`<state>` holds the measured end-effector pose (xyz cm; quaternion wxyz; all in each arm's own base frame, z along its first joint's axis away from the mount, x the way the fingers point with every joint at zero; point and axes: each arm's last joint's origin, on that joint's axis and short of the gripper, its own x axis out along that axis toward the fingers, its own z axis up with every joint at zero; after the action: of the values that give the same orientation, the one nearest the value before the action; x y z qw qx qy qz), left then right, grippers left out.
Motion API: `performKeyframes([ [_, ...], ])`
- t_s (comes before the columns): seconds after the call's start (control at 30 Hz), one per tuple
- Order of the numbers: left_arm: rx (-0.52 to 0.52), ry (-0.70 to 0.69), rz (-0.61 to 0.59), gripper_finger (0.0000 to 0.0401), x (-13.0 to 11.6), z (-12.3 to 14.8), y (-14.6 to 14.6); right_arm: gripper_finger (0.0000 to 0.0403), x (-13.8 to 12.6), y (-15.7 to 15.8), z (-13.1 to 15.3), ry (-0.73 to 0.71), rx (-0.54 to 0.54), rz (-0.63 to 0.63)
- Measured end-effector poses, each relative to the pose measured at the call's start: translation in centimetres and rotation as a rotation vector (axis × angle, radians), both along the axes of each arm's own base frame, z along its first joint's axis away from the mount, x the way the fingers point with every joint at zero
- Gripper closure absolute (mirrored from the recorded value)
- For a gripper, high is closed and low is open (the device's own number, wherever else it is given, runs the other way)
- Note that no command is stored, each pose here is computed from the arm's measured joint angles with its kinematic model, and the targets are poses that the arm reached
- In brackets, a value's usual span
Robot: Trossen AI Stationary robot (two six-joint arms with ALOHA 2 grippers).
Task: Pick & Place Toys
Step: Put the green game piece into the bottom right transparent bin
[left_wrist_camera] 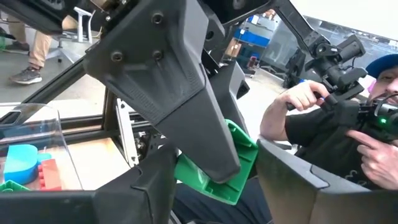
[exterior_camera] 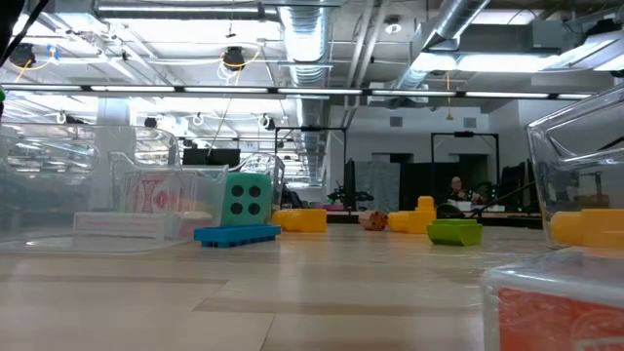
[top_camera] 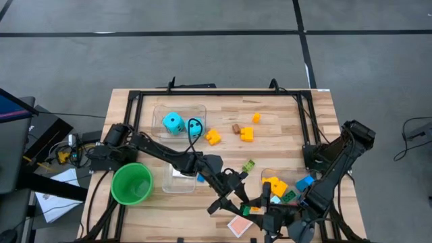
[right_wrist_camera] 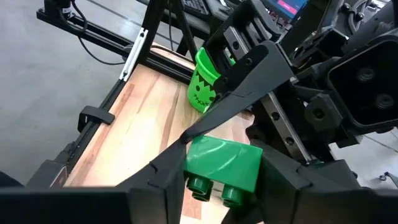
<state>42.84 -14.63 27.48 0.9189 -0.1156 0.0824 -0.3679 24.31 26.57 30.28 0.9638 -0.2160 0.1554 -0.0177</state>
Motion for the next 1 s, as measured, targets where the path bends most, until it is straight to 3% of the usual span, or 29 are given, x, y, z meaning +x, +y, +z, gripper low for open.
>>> performKeyframes([
  [0.27,0.105,0.013,0.003,0.0162,0.0,-0.3,1.1,0.0263,-0.4,0.3,0.0,-0.001,-0.006,0.006],
  [0.4,0.218,0.116,0.013,0.0150,-0.2,-1.6,2.6,0.0263,-0.6,0.5,1.4,-0.027,0.048,-0.005],
  [0.57,0.334,0.218,0.052,0.0148,-1.7,-0.6,4.9,0.0263,-1.5,0.7,1.7,0.033,0.070,-0.025],
  [0.77,0.417,0.324,0.116,0.0156,-3.4,0.1,5.2,0.0262,-3.6,-0.2,1.2,0.157,0.135,-0.153],
  [1.0,0.472,0.296,0.228,0.0165,-5.6,1.0,5.6,0.0259,-6.0,-3.2,-0.1,0.310,0.260,-0.458],
])
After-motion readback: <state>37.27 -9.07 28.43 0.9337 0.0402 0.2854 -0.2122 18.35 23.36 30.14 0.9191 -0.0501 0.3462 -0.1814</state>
